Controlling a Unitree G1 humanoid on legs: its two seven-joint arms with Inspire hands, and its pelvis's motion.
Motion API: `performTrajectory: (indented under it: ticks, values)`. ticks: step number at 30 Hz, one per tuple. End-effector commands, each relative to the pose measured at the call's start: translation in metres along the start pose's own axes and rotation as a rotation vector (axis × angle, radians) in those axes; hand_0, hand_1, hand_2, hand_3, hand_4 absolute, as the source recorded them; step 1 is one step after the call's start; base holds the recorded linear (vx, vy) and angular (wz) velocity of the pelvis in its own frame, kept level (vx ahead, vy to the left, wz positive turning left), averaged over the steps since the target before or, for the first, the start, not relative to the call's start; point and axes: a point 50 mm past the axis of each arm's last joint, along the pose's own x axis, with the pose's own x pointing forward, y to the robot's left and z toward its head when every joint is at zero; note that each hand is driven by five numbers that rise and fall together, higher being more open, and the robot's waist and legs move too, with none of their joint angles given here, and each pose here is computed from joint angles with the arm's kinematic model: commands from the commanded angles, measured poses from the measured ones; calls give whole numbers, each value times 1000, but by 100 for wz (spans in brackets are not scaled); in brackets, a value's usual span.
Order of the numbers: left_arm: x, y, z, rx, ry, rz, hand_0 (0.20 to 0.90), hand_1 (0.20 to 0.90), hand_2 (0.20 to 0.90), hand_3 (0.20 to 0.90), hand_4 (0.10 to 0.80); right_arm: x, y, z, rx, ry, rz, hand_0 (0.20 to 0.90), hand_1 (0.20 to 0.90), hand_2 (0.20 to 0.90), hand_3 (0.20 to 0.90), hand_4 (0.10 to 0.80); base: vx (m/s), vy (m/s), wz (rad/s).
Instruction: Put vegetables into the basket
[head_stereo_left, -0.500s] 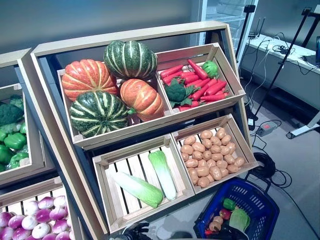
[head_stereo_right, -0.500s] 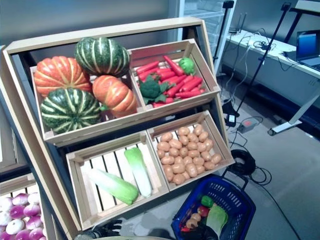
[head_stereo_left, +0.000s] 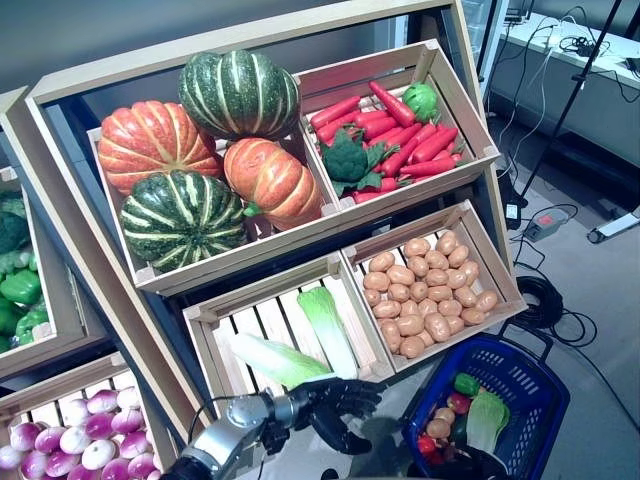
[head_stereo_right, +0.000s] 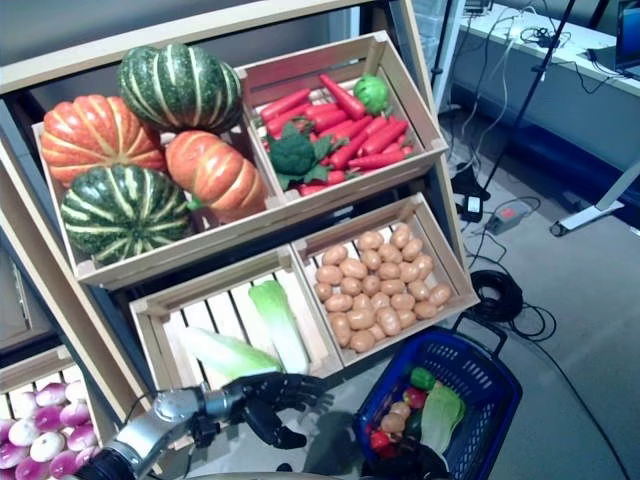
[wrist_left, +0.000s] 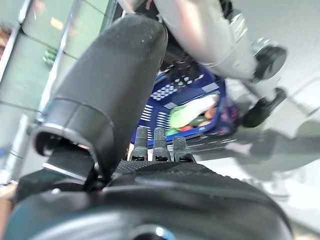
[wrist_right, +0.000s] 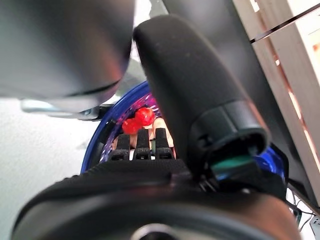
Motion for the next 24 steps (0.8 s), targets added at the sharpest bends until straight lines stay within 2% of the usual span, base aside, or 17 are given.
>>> performTrajectory:
  ticks: [1, 5, 8, 11, 14, 18, 24]
  values:
    - [-26, 31, 51, 132, -123, 63, 900, 900, 900, 900, 800, 1, 4, 14, -58, -70, 56, 900, 900, 900, 900, 800, 51, 16, 2]
    - [-51, 47, 64, 207, -116, 181, 900, 900, 900, 900, 800, -1, -5, 4, -45, -56, 42, 900, 900, 900, 900, 800, 66, 21, 5]
    - [-75, 64, 63, 245, -61, 342, 900, 900, 900, 900, 800, -3, -12, -1, -36, -46, 37, 900, 900, 900, 900, 800, 76, 30, 10]
    - [-97, 83, 60, 407, 56, 505, 900, 900, 900, 900, 800, -4, -14, 2, -31, -59, 43, 900, 900, 900, 900, 800, 25, 26, 15]
    - [-119, 101, 73, 567, 113, 688, 900, 900, 900, 900, 800, -3, -20, 18, -26, -121, 51, 900, 900, 900, 900, 800, -141, 16, 16]
    - [-134, 113, 94, 719, 109, 860, 900, 900, 900, 900, 800, -3, -17, 47, 2, -223, 68, 900, 900, 900, 900, 800, -212, -55, 14]
    - [-139, 128, 117, 1038, 132, 1071, 900, 900, 900, 900, 800, -2, -11, 78, 14, -320, 84, 900, 900, 900, 900, 800, -114, -77, 14]
